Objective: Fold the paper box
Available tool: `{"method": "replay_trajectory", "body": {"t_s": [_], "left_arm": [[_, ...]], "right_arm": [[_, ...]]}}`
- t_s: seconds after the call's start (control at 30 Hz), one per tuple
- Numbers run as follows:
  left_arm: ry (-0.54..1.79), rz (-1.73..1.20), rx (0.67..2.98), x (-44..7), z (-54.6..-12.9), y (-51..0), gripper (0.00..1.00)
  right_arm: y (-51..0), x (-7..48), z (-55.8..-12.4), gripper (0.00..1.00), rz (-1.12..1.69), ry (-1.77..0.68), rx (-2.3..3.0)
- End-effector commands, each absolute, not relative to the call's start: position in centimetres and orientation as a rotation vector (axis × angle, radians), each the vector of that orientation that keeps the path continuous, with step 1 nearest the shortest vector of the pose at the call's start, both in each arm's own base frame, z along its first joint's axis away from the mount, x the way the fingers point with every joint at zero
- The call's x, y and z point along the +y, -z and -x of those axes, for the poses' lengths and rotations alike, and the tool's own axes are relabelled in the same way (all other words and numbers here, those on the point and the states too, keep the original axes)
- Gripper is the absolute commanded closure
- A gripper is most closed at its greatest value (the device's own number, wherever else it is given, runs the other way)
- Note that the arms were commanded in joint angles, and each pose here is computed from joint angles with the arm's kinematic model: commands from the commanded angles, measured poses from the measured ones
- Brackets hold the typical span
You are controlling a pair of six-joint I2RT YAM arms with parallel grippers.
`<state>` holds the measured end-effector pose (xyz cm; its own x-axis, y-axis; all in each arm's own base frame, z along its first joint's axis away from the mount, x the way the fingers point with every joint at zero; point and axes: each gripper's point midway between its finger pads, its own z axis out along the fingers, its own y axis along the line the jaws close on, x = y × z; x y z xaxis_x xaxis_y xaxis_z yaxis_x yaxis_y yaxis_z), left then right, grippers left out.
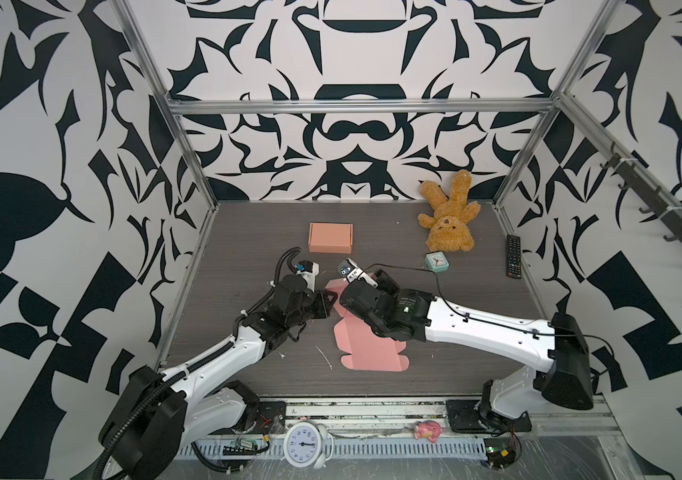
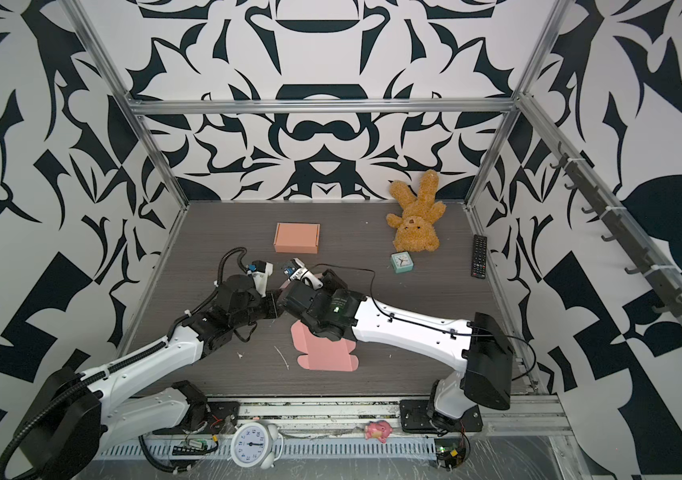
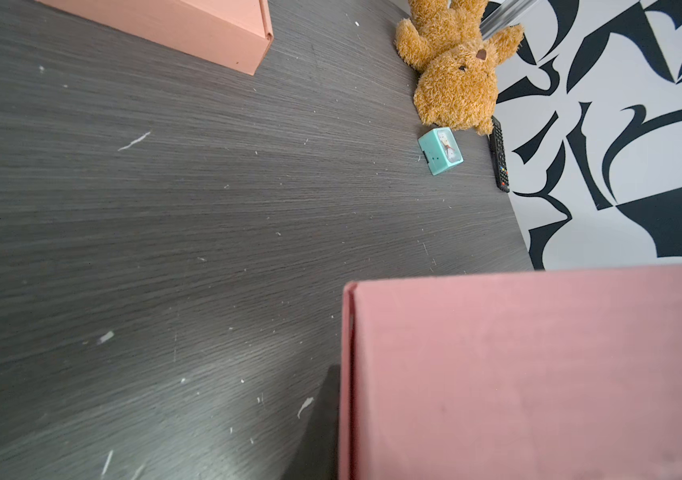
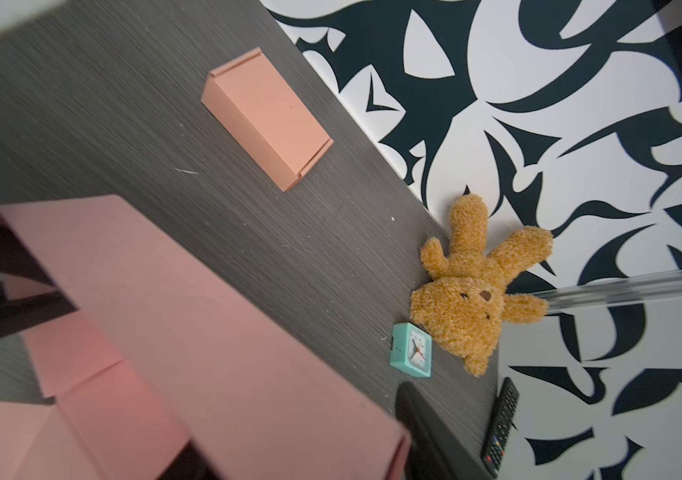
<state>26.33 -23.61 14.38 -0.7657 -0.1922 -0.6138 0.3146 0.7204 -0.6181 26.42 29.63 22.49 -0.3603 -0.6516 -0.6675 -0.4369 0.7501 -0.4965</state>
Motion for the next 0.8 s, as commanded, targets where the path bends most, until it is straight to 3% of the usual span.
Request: {"method": "replay_trajectory", "body": {"t_s": [0.0, 0.37, 0.77], "left_arm": [[0.928, -0.144, 2.186, -23.9, -27.4, -15.8, 0.87], [0.789, -0.257, 2.143, -24.1, -29.3, -14.7, 0.87], [0.776, -0.466, 2.083, -26.8, -29.8, -12.9, 0.85]], "right_arm": [[-23.4, 30.8, -25.0, 0.35, 0.755, 0.055, 2.053], [-25.5, 31.1, -23.0, 0.3, 0.728, -0.216, 2.077], [-26.6, 28.1, -25.2, 0.3, 0.556, -0.439, 2.1]]}}
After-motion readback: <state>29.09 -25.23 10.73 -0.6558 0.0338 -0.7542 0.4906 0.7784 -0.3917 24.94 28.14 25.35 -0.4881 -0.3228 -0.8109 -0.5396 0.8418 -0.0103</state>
